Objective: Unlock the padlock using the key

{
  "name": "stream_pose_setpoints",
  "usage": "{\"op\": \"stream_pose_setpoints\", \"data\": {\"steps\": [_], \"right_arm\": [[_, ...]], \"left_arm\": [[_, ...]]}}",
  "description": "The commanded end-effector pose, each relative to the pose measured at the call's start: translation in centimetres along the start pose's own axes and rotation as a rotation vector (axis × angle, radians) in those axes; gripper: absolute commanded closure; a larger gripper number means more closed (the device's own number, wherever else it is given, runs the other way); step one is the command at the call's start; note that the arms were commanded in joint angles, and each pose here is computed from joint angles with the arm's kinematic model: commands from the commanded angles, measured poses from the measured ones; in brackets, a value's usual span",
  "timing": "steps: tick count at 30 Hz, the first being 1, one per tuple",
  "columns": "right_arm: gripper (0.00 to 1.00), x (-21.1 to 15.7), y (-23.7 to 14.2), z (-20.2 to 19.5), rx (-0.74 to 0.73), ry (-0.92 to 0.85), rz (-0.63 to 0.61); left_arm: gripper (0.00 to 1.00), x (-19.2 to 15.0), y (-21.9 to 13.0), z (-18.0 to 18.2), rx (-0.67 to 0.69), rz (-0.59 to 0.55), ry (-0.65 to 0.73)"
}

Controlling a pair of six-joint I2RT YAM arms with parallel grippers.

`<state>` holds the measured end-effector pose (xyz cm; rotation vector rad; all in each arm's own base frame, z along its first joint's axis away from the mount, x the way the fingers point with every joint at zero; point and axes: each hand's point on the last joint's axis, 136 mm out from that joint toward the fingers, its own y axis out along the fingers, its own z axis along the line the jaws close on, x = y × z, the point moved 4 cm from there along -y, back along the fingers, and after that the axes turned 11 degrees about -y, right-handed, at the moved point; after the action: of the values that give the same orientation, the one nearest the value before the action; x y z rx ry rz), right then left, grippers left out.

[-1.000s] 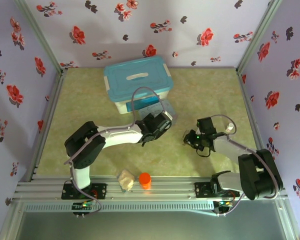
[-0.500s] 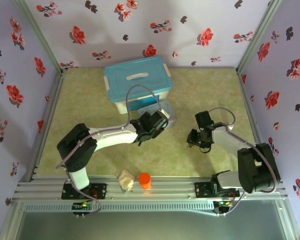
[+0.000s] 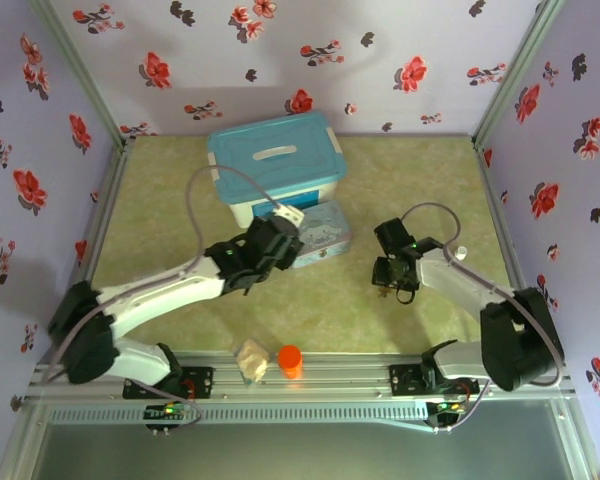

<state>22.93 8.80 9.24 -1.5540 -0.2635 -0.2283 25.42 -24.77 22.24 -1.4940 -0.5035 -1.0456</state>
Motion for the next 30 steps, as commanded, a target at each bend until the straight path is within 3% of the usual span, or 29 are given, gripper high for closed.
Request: {"op": "stream_pose_setpoints", "data": {"steps": [1,2,6,9,12,18,26,30], "right_arm": [[0.29,2.7,-3.3,-1.1,-0.072,-0.014,-0.187],[0.25,3.4,-4.0,-1.4,-0.088,-0.017,-0.238],[0.21,6.1,-6.4,-3.1,-0.211,-0.079,-0.449],[0.15,7.1,-6.1,-4.2,-0.286,-0.135,-0.558],[0.15,7.8,-5.3,-5.5,-0.309,-0.136,-0.632],[0.15,7.9,-3.0,-7.6,-0.425,-0.110,-0.744],[0.11,9.3,-1.3,-9.4,-0.394,-0.021,-0.853],[0.11,9.7,-1.4,-10.9,-0.325,0.073,-0.952]], "left_arm": [[0.05,-0.4,-2.3,5.2,0.086,-0.075,-0.205],[0.01,-0.6,-2.8,6.6,0.104,-0.099,-0.248],[0.00,-2.4,-4.1,13.3,0.280,-0.185,-0.356],[0.00,-4.0,-3.9,17.5,0.394,-0.249,-0.409],[0.00,-5.3,-2.9,19.0,0.457,-0.311,-0.307],[0.00,-7.7,-0.1,21.8,0.601,-0.295,-0.234],[0.00,-10.8,3.1,26.7,0.542,-0.360,-0.488],[0.00,-10.3,4.5,27.3,0.514,-0.332,-0.471]]}}
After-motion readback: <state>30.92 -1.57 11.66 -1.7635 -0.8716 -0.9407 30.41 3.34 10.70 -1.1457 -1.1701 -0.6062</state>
